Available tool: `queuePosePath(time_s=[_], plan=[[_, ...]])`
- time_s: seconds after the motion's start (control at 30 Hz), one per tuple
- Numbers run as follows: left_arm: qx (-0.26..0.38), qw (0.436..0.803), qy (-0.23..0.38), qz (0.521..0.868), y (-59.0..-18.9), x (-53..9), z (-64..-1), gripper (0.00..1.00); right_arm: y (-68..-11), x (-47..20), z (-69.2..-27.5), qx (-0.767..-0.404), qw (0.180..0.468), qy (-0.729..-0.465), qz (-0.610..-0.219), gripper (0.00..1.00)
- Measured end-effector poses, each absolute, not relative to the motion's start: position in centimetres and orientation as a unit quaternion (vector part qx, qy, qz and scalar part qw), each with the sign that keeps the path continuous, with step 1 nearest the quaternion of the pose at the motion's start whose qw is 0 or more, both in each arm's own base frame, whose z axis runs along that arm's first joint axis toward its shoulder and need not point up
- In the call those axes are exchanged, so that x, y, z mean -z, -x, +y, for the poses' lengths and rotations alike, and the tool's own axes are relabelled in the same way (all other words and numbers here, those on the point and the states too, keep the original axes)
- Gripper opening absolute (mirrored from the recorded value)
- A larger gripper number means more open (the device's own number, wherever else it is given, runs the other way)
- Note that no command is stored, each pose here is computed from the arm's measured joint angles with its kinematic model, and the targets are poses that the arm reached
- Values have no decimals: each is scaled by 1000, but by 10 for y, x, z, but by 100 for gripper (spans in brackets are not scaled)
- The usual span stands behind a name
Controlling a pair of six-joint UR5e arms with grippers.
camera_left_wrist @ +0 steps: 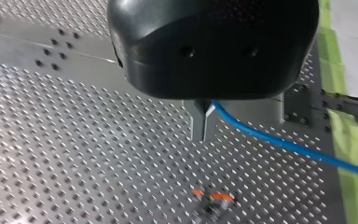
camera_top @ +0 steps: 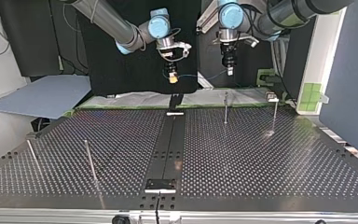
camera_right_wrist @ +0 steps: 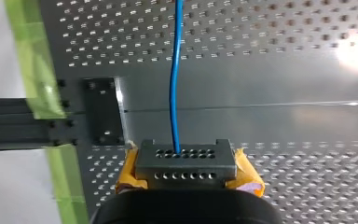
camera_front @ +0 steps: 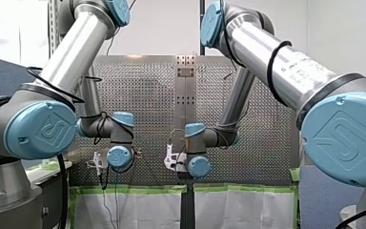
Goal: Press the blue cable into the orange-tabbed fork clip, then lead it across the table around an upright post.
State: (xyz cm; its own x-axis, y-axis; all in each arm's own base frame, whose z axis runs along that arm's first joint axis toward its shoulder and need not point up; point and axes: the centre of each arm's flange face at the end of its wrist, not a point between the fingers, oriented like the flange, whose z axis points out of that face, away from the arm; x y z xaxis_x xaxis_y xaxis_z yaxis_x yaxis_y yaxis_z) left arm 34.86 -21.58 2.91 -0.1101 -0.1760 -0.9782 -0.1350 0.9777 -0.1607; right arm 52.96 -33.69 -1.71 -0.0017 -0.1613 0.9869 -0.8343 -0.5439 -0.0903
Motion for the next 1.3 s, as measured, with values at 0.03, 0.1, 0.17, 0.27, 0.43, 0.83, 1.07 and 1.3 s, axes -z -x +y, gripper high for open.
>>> queuePosePath(time_s=[0.03,0.1,0.17,0.27,0.43,0.83,1.07,1.3], plan=[[13,656,103,747,-351,-27,-212,0,-530,20,-340,-591,283,-650,-385,0],[10,654,100,750,-355,-25,-208,0,-531,22,-344,-588,282,-652,-386,0],[4,651,100,752,-362,-24,-201,0,-533,20,-351,-586,284,-654,-386,0],[-4,649,105,754,-373,-24,-192,0,-536,16,-360,-581,286,-658,-385,0],[-7,644,107,758,-389,-27,-188,0,-539,11,-372,-578,284,-662,-383,0],[0,619,94,780,-404,-28,-190,0,-528,8,-396,-577,281,-663,-385,0],[0,599,86,796,-405,-16,-190,0,-522,9,-405,-577,279,-664,-385,0],[6,601,88,794,-418,-15,-192,0,-520,14,-407,-578,274,-668,-380,0]])
